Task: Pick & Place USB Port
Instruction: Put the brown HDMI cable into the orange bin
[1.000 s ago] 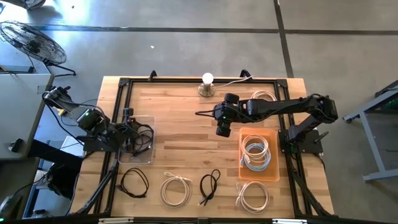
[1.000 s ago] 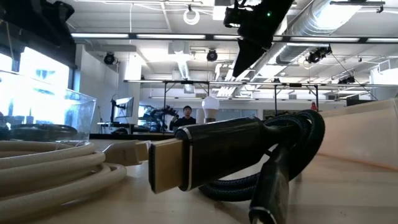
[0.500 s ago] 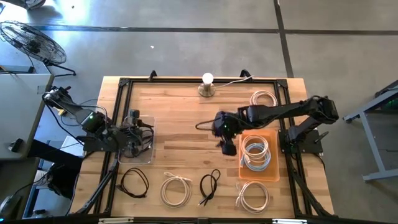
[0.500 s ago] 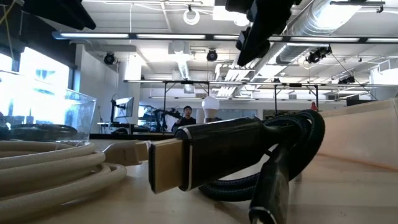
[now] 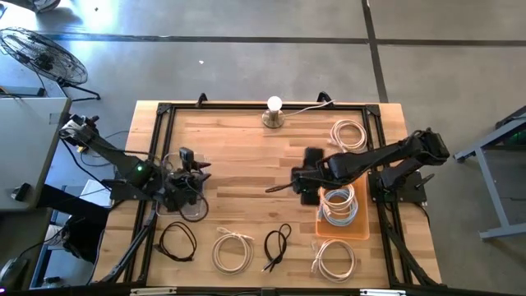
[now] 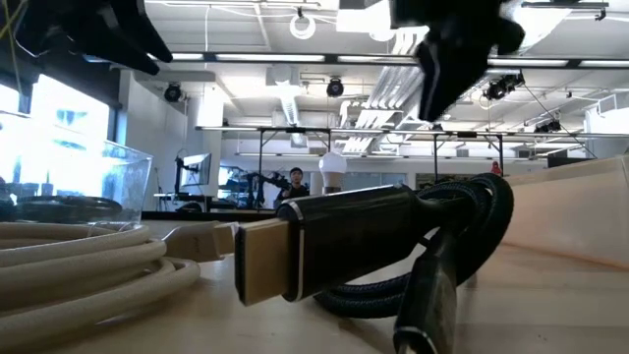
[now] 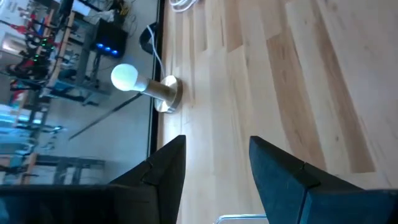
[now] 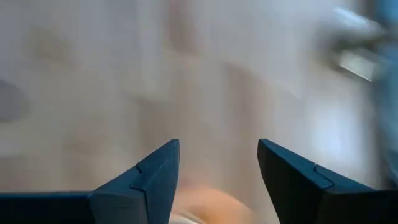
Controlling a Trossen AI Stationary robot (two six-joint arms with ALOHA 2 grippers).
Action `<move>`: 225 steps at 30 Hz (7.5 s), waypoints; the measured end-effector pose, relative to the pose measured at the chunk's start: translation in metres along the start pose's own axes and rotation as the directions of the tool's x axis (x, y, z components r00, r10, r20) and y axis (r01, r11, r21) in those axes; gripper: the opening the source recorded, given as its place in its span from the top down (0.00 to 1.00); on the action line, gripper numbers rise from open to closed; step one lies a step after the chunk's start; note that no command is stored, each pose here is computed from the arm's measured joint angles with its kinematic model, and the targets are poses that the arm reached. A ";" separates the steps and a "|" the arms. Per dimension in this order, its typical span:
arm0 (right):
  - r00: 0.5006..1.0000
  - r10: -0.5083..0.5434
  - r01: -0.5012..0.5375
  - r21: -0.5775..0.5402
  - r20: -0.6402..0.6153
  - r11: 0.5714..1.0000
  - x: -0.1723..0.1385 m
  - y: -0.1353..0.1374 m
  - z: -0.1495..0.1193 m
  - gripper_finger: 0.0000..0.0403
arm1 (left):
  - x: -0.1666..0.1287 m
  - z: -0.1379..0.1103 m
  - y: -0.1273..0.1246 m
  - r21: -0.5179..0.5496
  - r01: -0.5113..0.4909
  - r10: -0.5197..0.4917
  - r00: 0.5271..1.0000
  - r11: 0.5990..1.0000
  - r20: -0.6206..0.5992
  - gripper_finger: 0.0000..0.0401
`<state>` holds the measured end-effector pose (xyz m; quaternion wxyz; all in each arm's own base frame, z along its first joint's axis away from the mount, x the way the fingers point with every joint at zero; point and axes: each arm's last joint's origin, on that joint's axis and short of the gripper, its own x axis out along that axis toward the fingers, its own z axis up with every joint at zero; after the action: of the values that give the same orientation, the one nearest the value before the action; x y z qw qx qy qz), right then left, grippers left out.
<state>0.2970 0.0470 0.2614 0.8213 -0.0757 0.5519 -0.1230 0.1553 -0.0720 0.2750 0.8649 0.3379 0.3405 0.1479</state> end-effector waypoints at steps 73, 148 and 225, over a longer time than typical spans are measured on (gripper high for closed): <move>0.810 0.298 0.327 0.810 -0.506 0.487 0.117 -0.266 -0.116 0.48 | 0.007 0.011 -0.009 0.070 0.012 -0.014 1.000 0.997 0.026 0.58; 0.941 -0.255 0.339 0.584 -0.224 0.738 -0.010 -0.198 -0.107 1.00 | 0.007 0.013 -0.005 0.068 -0.089 0.087 0.996 0.994 0.032 0.58; 0.955 0.251 -0.192 0.316 -0.159 0.929 -0.073 0.039 -0.115 1.00 | 0.006 0.017 -0.006 -0.033 -0.061 0.062 0.996 0.998 0.059 0.58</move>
<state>0.1686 0.1068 0.2722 0.7735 0.1240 0.6103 -0.1176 0.1715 -0.0811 0.2768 0.8750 0.3388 0.3013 0.1695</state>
